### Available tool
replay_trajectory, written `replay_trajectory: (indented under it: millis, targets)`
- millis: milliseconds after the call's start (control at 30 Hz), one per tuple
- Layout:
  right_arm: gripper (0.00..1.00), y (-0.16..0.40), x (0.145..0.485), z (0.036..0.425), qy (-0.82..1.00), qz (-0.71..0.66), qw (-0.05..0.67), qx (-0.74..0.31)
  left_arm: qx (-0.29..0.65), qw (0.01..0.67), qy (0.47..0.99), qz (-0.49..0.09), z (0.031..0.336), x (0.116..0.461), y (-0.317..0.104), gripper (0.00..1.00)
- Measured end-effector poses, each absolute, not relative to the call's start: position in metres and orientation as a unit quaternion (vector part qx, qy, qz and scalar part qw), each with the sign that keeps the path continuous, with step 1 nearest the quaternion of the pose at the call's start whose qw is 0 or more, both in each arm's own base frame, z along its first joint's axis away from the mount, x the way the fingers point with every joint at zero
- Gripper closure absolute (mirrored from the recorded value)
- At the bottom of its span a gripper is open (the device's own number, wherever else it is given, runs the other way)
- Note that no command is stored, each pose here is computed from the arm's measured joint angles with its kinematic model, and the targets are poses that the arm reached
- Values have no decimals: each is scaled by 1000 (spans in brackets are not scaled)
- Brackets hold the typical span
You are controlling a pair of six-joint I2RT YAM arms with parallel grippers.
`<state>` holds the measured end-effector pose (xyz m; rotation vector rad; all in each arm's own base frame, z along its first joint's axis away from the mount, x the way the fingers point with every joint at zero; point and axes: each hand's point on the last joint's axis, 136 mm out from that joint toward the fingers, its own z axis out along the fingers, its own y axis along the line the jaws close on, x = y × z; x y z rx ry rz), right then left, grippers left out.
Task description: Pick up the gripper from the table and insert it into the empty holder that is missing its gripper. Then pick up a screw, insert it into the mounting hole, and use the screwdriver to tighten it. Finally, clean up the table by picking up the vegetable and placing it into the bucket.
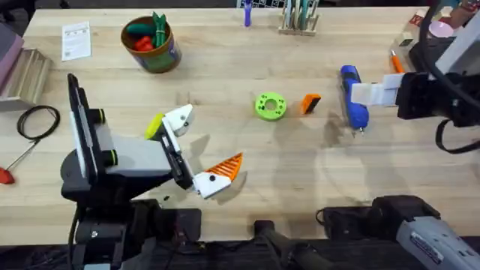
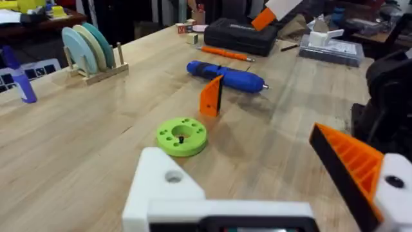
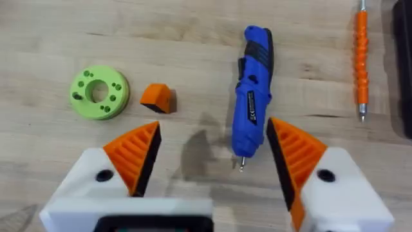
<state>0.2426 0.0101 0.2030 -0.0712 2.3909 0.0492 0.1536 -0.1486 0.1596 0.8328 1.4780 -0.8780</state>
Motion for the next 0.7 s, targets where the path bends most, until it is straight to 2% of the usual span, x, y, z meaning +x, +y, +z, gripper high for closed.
replay_trajectory:
  millis: [233,467,700]
  targets:
    - [9,10,246,195,937,24,349,-14,356,578,632,-375,160,154,-149,16]
    - [7,23,242,180,952,41,302,-13,356,578,632,-375,160,154,-149,16]
    - [7,47,247,199,965,43,259,-27,356,577,632,-375,160,154,-149,15]
